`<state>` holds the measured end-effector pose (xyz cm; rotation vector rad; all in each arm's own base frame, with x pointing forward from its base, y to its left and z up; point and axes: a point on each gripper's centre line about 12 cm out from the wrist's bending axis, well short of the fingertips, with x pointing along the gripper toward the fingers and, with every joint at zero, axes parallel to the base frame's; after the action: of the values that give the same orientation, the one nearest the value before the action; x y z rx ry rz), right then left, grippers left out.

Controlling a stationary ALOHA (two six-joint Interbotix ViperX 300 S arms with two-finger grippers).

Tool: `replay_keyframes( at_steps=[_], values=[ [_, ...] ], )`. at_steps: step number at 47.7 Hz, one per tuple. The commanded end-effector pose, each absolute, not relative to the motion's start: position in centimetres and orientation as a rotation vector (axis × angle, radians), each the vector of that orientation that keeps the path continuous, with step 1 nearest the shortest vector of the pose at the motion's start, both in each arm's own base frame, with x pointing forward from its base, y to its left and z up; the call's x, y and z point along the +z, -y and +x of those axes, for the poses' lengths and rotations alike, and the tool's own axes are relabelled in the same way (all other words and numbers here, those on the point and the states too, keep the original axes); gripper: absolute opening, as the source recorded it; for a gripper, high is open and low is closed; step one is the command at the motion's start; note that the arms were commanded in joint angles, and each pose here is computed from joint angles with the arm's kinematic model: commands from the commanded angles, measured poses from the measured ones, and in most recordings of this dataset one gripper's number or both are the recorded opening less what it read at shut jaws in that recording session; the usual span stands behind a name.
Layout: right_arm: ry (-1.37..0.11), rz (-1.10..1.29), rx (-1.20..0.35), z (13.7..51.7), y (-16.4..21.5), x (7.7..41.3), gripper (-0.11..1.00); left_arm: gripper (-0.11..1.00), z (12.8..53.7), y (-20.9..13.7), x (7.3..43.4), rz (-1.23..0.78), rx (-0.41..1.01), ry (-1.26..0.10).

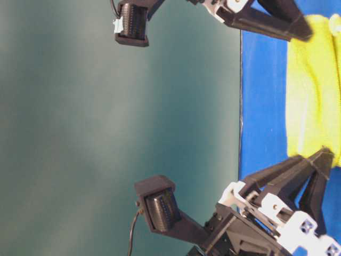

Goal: Fold the yellow towel.
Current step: 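Open both grippers and retract them sideways away from the towel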

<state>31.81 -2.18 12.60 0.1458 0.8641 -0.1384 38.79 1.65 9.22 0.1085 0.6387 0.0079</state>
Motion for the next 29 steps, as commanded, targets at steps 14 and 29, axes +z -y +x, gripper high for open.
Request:
replay_keyframes(
  at_steps=[14,29],
  values=[
    [-0.783,0.115,-0.061,32.3,-0.4,15.7,0.58,0.76,38.2,-1.4,12.6,0.105,0.002,-0.63],
    [-0.677,0.09,-0.063,29.7,-0.8,21.9,0.58,0.72,35.5,-0.1,19.6,0.112,-0.027,-0.553]
  ],
)
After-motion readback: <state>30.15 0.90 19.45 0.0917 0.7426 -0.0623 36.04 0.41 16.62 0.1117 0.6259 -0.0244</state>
